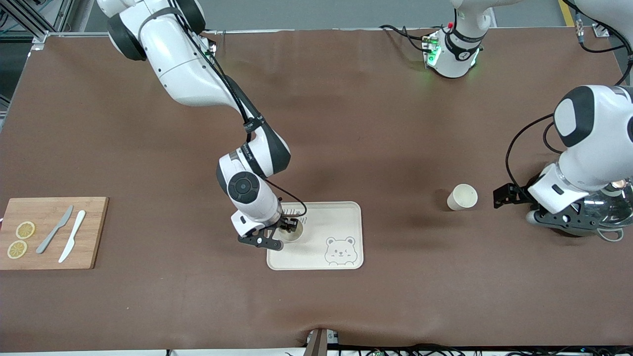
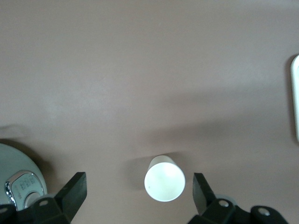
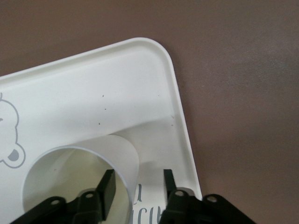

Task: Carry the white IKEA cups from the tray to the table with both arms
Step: 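Carry the second cup toward the cutting board while the left gripper withdraws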

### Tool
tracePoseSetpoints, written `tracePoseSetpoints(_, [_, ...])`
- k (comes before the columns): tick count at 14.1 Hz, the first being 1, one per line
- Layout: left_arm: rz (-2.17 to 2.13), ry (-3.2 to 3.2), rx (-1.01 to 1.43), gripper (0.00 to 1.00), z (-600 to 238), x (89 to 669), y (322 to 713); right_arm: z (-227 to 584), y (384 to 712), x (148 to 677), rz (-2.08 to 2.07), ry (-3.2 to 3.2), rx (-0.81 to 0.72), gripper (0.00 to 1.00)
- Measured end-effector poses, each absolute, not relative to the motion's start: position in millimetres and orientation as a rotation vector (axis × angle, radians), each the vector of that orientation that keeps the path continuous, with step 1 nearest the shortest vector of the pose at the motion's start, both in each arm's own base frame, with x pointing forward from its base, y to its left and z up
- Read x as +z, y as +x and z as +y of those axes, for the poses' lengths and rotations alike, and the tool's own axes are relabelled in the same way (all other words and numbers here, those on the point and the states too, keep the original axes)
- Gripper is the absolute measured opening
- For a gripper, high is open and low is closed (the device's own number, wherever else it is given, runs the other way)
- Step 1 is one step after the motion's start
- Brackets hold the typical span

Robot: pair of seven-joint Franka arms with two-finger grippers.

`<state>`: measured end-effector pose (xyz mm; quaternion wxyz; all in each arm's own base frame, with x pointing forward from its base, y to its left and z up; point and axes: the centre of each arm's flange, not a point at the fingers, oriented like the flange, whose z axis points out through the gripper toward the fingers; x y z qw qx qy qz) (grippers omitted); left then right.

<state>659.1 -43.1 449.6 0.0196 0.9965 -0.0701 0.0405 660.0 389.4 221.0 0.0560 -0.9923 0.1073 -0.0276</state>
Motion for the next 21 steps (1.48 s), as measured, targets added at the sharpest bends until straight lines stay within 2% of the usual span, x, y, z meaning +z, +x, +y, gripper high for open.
tracePoseSetpoints(2, [-0.198, 3.101, 0.102, 1.00, -43, 477, 671, 389, 660, 221, 0.326, -3.011, -0.084, 0.25])
tracePoseSetpoints(3, [-0.170, 3.110, 0.091, 1.00, -33, 495, 675, 389, 660, 221, 0.326, -3.011, -0.083, 0.25])
tracePoseSetpoints(4, [-0.121, 3.123, 0.084, 1.00, -13, 513, 677, 390, 660, 221, 0.326, -3.011, -0.083, 0.19])
tracePoseSetpoints(5, [-0.062, 3.138, 0.085, 1.00, 11, 528, 677, 390, 660, 221, 0.326, -3.011, -0.083, 0.06])
tracePoseSetpoints(6, [-0.004, 3.146, 0.086, 1.00, 36, 539, 675, 390, 660, 221, 0.326, -3.011, -0.083, 0.03])
tracePoseSetpoints(9, [0.062, 3.110, 0.057, 1.00, 91, 551, 664, 390, 660, 221, 0.326, -3.011, -0.083, 0.03])
tracePoseSetpoints(13, [0.025, 3.072, 0.006, 1.00, 73, 581, 645, 380, 667, 236, 0.359, -3.027, -0.020, 0.03])
tracePoseSetpoints(17, [-0.043, 3.036, 0.041, 1.00, 34, 648, 604, 339, 691, 314, 0.309, -3.046, 0.026, 0.03])
tracePoseSetpoints(21, [-0.171, 3.049, -0.032, 1.00, -41, 652, 582, 245, 715, 385, 0.004, -3.062, 0.035, 0.03])
